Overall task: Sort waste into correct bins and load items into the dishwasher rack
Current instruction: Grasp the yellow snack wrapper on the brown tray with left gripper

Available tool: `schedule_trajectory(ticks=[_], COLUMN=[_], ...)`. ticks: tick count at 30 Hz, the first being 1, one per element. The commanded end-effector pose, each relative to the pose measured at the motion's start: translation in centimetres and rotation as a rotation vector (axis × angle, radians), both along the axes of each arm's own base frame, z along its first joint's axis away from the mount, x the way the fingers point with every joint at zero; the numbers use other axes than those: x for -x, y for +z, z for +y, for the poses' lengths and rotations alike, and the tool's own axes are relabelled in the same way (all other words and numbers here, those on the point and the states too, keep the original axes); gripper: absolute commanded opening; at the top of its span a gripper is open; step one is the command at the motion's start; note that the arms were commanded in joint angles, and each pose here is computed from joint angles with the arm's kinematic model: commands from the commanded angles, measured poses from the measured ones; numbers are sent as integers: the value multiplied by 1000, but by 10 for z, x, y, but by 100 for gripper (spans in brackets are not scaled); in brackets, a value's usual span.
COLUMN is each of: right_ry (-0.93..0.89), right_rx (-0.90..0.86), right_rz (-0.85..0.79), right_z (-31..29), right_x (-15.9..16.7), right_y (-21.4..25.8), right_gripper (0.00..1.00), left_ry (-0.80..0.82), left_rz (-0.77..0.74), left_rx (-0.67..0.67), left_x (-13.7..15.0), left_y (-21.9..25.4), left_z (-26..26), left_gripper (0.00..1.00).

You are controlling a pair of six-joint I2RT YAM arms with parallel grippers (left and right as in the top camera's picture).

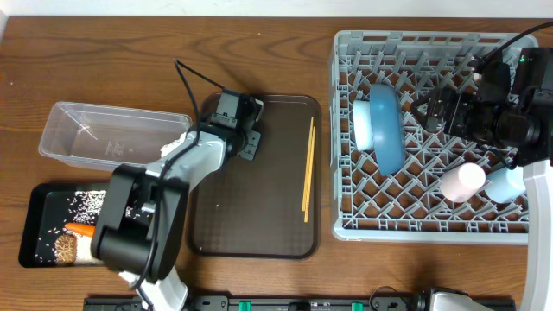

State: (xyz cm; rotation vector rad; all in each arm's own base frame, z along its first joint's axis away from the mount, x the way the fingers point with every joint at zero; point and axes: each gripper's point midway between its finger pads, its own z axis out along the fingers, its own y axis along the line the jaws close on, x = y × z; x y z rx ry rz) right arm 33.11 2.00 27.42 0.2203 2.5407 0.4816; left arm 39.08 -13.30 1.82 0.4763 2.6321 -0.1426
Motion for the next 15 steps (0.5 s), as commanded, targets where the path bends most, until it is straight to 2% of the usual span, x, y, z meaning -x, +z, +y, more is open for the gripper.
schedule_trajectory(ticks=[1,6,11,12,13,15], right_ry=[0,0,0,0,0,0], right_rx=[-2,-2,-2,-2,-2,-2], right_rz=[-4,-10,-11,-10,-10,-10], right_z=[3,3,3,3,3,3], right_x=[1,-1,-1,-1,-1,-1], right_y=[2,3,3,3,3,3], right_gripper=[99,99,99,99,99,99], left_ry=[24,5,26,47,71,82], left_rz=[-82,-159,-161,-149,-134,-92], left_rx=[64,95,59,18,-31,-75], left_x=[-1,9,18,19,19,22], left_y=[48,94,104,97,88,70], left_z=[-4,-8,2,10,19,25], left_gripper=[6,6,8,35,43,43])
